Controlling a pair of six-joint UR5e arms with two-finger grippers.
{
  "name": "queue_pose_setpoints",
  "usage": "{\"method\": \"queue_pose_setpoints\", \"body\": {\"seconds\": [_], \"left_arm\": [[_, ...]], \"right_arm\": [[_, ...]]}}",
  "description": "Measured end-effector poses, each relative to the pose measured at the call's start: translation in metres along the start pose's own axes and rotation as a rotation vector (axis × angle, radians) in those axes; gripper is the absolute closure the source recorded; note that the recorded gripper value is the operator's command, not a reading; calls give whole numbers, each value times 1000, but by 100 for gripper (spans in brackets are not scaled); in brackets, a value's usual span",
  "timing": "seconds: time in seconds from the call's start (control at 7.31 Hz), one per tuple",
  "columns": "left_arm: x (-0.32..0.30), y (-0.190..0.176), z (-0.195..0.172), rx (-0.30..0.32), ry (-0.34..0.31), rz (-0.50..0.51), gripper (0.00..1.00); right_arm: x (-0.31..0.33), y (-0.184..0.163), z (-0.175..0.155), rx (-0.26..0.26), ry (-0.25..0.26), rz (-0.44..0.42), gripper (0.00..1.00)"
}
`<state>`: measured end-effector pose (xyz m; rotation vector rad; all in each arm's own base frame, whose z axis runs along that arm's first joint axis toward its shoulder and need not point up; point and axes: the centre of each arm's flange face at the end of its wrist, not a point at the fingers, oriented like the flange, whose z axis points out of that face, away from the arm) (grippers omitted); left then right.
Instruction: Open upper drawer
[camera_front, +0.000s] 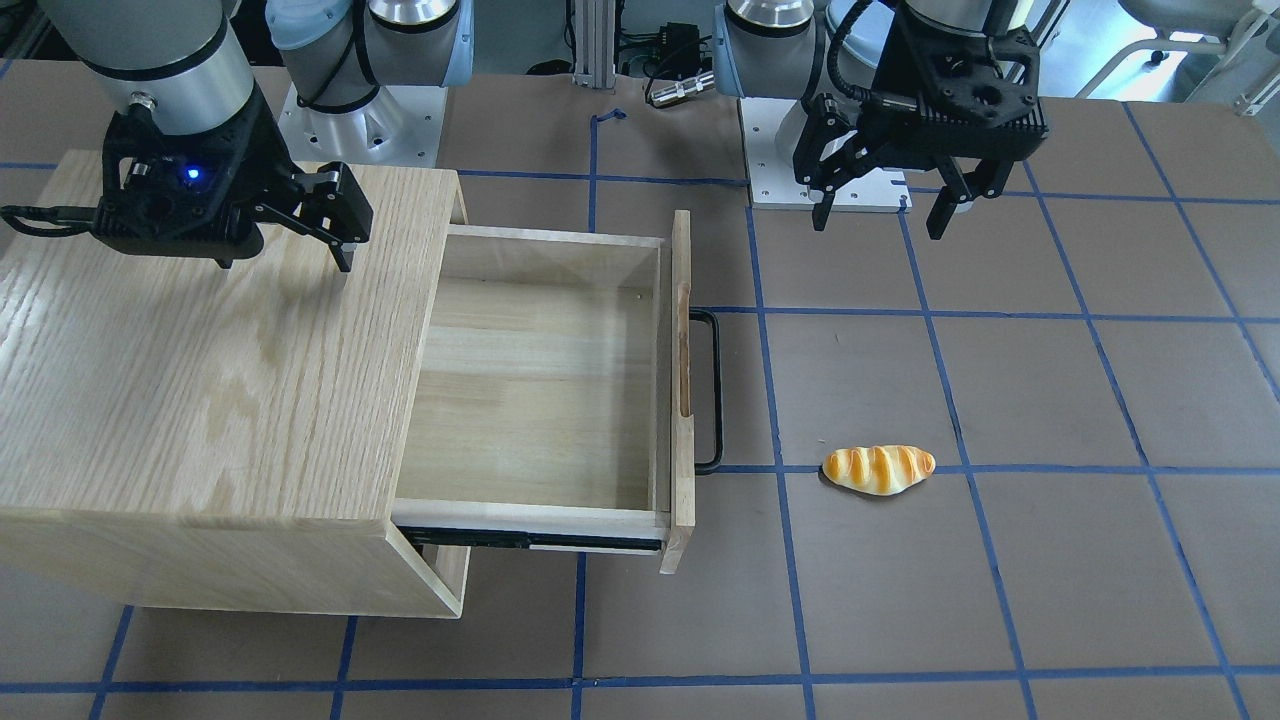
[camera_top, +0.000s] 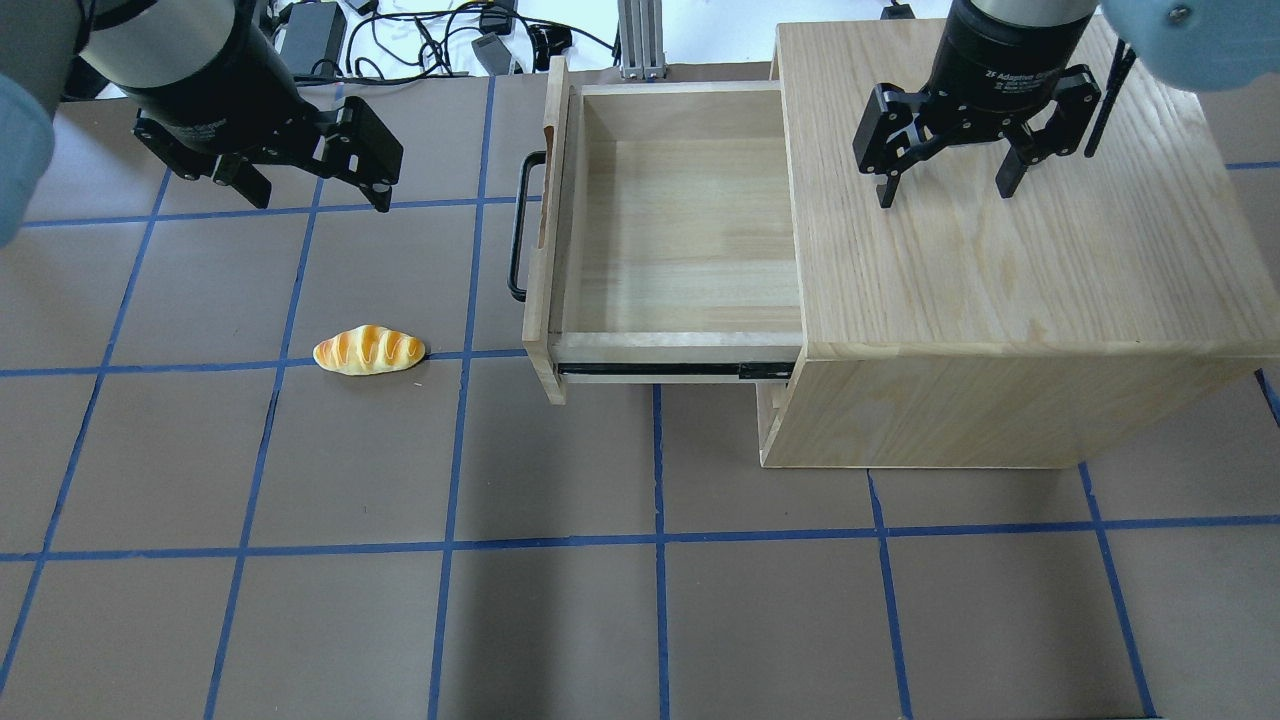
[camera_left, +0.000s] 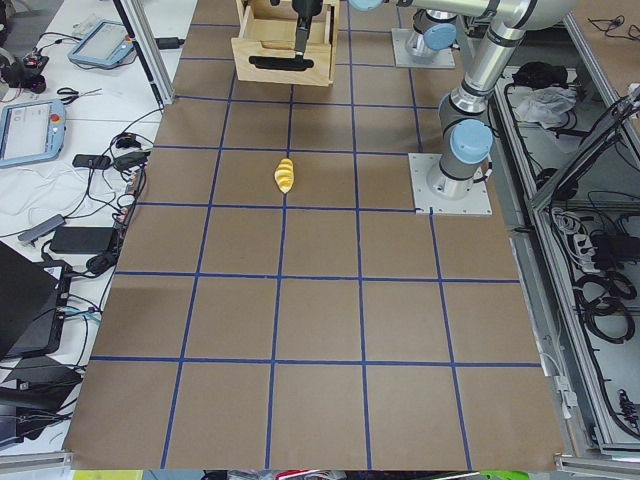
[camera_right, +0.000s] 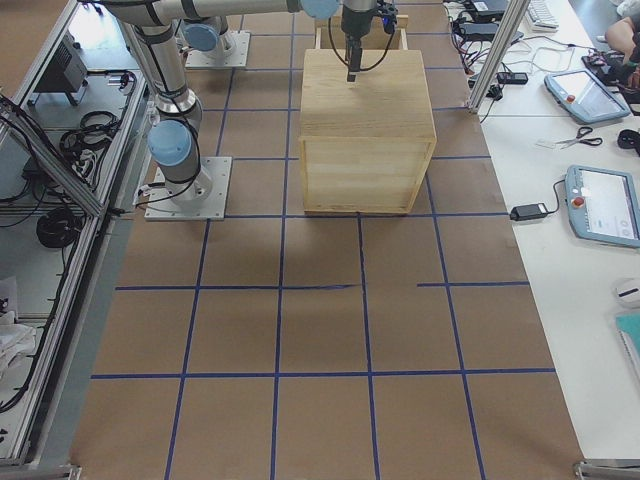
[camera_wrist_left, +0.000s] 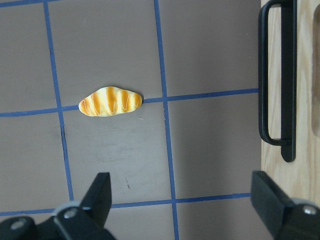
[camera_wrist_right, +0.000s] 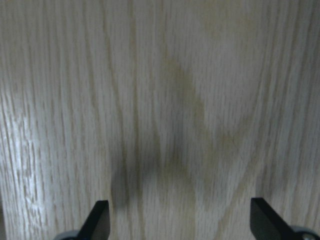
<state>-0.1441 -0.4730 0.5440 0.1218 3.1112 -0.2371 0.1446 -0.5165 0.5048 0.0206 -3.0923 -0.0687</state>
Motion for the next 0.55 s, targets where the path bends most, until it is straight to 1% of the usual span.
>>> {"method": "queue_pose_setpoints", "body": {"seconds": [0.55], "left_arm": [[-2,1,5,-14,-6,-2,0]], "right_arm": [[0,0,0,0,0,1,0]]}}
